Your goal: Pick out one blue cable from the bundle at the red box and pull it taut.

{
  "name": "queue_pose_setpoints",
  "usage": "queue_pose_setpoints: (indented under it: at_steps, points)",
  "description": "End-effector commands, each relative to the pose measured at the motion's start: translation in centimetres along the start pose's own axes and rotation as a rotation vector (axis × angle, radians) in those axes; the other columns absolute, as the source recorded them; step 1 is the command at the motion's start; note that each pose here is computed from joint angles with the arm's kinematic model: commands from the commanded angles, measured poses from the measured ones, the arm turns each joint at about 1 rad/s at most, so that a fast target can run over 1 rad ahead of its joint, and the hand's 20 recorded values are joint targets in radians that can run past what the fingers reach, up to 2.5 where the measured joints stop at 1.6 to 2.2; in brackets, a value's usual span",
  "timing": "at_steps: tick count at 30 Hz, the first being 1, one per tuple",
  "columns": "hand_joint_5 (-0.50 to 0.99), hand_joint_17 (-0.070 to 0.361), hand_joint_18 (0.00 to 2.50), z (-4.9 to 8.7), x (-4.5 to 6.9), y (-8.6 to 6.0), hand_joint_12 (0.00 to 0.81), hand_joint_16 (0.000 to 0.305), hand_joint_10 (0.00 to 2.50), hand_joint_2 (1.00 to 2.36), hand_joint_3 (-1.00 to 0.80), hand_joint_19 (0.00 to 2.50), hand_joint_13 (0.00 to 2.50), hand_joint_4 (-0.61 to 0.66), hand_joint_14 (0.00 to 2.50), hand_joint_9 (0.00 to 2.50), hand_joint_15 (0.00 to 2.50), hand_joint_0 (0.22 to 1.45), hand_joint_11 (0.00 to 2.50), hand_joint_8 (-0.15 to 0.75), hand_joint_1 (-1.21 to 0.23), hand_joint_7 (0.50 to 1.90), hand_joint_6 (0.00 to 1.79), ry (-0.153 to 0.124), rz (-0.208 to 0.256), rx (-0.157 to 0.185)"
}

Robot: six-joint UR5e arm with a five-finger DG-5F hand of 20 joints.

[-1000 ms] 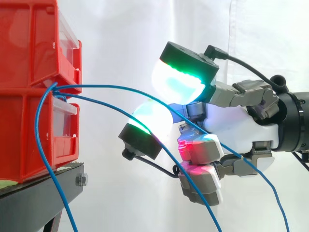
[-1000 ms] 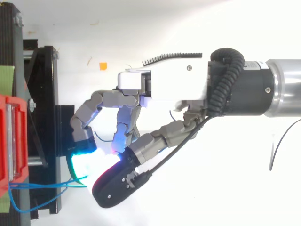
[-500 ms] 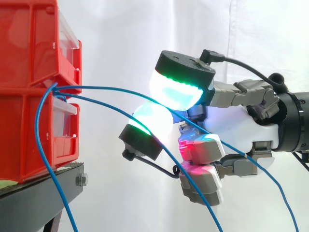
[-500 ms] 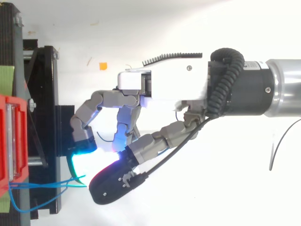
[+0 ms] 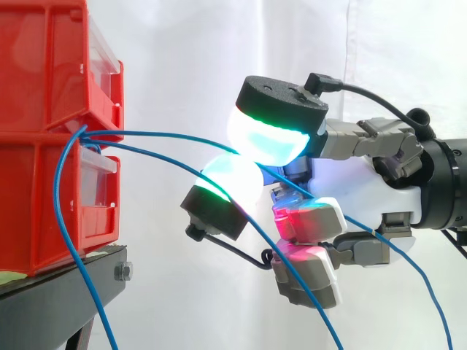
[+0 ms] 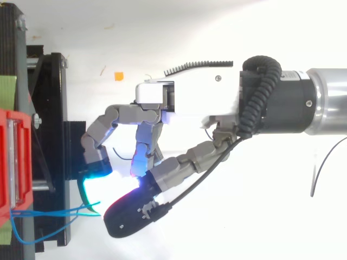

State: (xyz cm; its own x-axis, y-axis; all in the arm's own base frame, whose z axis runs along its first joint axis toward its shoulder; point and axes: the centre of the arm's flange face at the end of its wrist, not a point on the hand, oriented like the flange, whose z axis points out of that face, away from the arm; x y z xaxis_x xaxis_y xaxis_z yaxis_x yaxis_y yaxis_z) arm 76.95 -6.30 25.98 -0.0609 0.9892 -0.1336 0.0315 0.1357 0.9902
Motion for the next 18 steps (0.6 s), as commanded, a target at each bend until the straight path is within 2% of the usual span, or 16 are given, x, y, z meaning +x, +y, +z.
queue_pose_setpoints:
  at_steps: [1, 3, 6, 7, 11, 13, 15, 16, 18]
  points:
    - [-0.09, 0.129, 1.1, -0.08, -0.02, -0.09, 0.342, 0.057, 0.02, 1.02, 0.07, 0.97, 1.23, -0.11, 0.02, 1.43, 0.75, 0.64, 0.8, 0.321, -0.85, 1.11, 0.92, 0.002, 0.025, 0.008]
    - [-0.09, 0.13, 1.1, -0.24, -0.02, -0.11, 0.349, 0.058, 0.02, 1.02, 0.07, 0.97, 1.23, -0.11, 0.02, 1.43, 0.76, 0.64, 0.8, 0.316, -0.85, 1.11, 0.92, 0.003, 0.054, 0.02]
    - [-0.09, 0.13, 1.11, -0.69, 0.33, -0.49, 0.352, 0.058, 0.03, 1.02, 0.06, 0.96, 1.23, -0.11, 0.03, 1.43, 0.76, 0.65, 0.8, 0.318, -0.85, 1.11, 0.92, 0.027, 0.106, 0.063]
    - [-0.09, 0.13, 1.11, -0.74, 0.38, -0.53, 0.352, 0.058, 0.03, 1.02, 0.06, 0.94, 1.23, -0.11, 0.03, 1.43, 0.76, 0.65, 0.8, 0.316, -0.85, 1.11, 0.92, 0.032, 0.112, 0.067]
    - [-0.09, 0.118, 1.07, -0.76, 0.65, -0.64, 0.354, 0.052, 0.03, 1.02, 0.06, 0.86, 1.23, -0.11, 0.02, 1.44, 0.74, 0.64, 0.79, 0.322, -0.84, 1.09, 0.92, 0.057, 0.133, 0.07]
    - [-0.09, 0.114, 1.06, -0.79, 0.67, -0.64, 0.356, 0.051, 0.03, 1.02, 0.06, 0.85, 1.23, -0.11, 0.03, 1.44, 0.73, 0.64, 0.79, 0.32, -0.84, 1.09, 0.92, 0.069, 0.161, 0.071]
    - [-0.09, 0.112, 1.05, -0.79, 0.72, -0.63, 0.348, 0.05, 0.03, 1.02, 0.06, 0.84, 1.24, -0.11, 0.03, 1.44, 0.73, 0.64, 0.8, 0.322, -0.83, 1.09, 0.92, 0.073, 0.175, 0.071]
    - [-0.09, 0.112, 1.05, -0.84, 0.61, -0.72, 0.353, 0.05, 0.03, 1.02, 0.06, 0.84, 1.24, -0.11, 0.02, 1.44, 0.73, 0.64, 0.79, 0.322, -0.83, 1.09, 0.92, 0.07, 0.21, 0.074]
    - [-0.09, 0.112, 1.05, -0.92, 0.51, -0.88, 0.354, 0.05, 0.03, 1.02, 0.05, 0.84, 1.24, -0.1, 0.02, 1.45, 0.72, 0.64, 0.78, 0.324, -0.83, 1.09, 0.92, 0.068, 0.218, 0.077]
